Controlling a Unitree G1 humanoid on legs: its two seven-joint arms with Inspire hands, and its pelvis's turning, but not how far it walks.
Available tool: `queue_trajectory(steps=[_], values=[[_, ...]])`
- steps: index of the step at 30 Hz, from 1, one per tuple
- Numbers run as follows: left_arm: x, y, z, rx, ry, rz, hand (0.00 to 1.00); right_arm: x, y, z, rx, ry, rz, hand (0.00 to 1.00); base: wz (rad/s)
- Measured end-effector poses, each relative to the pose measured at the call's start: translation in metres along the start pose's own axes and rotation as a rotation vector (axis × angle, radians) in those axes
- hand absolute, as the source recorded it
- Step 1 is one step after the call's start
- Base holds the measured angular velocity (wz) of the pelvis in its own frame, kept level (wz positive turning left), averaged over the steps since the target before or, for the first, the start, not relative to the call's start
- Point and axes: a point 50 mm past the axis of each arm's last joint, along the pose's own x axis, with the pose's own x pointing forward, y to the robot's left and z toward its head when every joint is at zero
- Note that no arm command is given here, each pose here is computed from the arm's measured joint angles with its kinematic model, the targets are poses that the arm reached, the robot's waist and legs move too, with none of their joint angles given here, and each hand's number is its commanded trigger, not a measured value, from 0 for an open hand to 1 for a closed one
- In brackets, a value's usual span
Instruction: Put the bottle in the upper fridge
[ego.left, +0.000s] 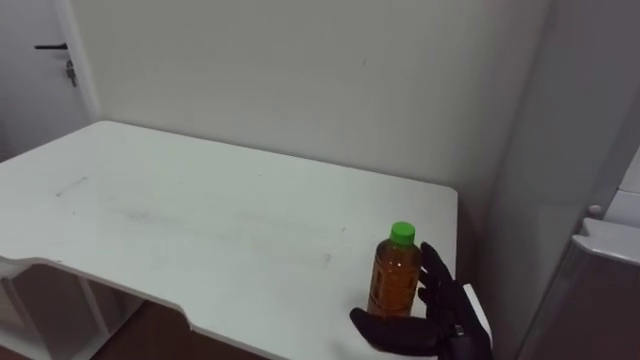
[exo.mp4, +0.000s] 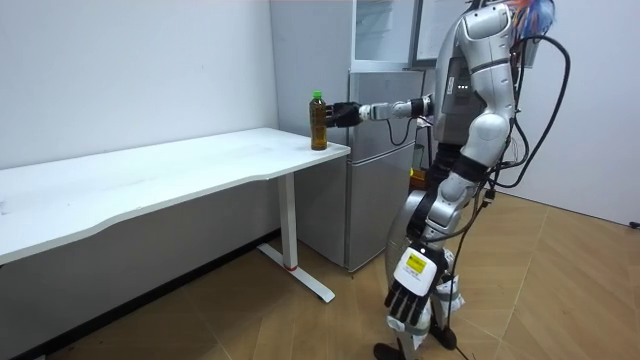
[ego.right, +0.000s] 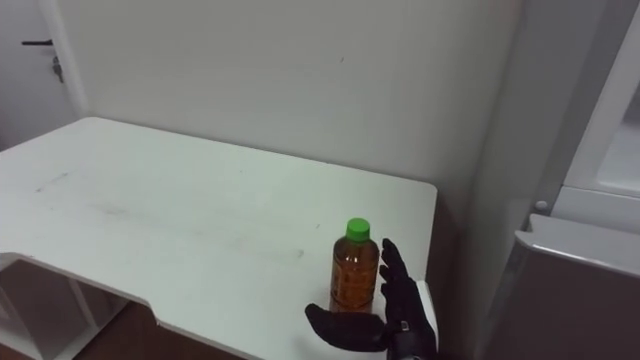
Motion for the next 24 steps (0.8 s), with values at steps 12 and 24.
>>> queue_trajectory(steps=[12,24], values=[[-0.001,-0.005,-0.001,-0.029,0.017,-0.018,0.0,0.011,-0.02,-0.016,-0.008,0.088,-0.139,0.0,0.07],[-0.001,-0.004,0.003,-0.032,0.0,-0.013,0.0,0.018,-0.028,-0.013,-0.009,0.077,-0.223,0.0,0.01]])
